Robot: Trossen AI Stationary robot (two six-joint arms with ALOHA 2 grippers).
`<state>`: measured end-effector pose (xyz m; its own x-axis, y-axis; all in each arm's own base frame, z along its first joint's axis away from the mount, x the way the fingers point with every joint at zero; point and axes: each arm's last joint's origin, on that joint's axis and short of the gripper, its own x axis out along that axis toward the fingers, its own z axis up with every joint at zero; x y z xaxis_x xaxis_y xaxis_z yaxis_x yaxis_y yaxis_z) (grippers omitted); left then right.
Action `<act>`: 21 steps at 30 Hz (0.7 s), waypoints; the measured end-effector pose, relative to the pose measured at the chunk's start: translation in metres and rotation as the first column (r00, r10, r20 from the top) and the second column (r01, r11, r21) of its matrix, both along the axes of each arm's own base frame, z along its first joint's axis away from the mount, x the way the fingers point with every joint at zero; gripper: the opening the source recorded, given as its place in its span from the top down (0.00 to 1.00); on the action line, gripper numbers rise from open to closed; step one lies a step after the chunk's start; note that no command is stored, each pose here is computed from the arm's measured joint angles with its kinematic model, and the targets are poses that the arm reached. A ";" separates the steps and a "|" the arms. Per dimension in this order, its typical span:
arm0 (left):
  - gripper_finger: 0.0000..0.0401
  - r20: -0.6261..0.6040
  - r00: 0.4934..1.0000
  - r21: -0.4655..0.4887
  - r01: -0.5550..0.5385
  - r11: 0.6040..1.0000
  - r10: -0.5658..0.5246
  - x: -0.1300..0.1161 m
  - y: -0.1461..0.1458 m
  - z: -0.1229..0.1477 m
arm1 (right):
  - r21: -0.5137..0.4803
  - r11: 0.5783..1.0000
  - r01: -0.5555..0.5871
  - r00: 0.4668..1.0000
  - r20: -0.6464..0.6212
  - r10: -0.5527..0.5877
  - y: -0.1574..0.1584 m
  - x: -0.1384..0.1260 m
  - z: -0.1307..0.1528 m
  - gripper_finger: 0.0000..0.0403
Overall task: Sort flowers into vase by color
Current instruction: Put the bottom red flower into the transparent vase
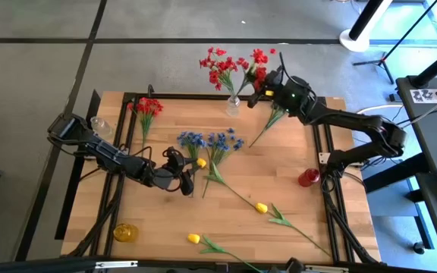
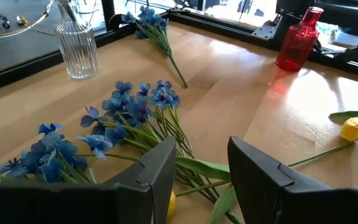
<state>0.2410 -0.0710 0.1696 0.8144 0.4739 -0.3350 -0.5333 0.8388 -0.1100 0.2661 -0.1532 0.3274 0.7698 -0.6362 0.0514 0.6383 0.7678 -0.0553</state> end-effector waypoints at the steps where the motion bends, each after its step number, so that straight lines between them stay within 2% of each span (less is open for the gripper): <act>1: 0.65 0.001 1.000 -0.001 0.000 1.000 0.000 0.000 0.000 0.000 | -0.006 1.000 0.010 1.000 -0.010 -0.010 -0.001 0.001 -0.002 0.98; 15: 0.65 -0.004 1.000 0.001 -0.001 1.000 0.001 0.000 0.000 0.000 | -0.029 0.998 0.059 0.998 0.019 -0.058 -0.007 0.003 0.005 0.99; 21: 0.65 -0.003 1.000 -0.003 -0.002 1.000 0.002 0.000 0.000 0.000 | 0.029 0.997 0.069 0.998 -0.003 -0.068 -0.014 0.000 -0.001 0.99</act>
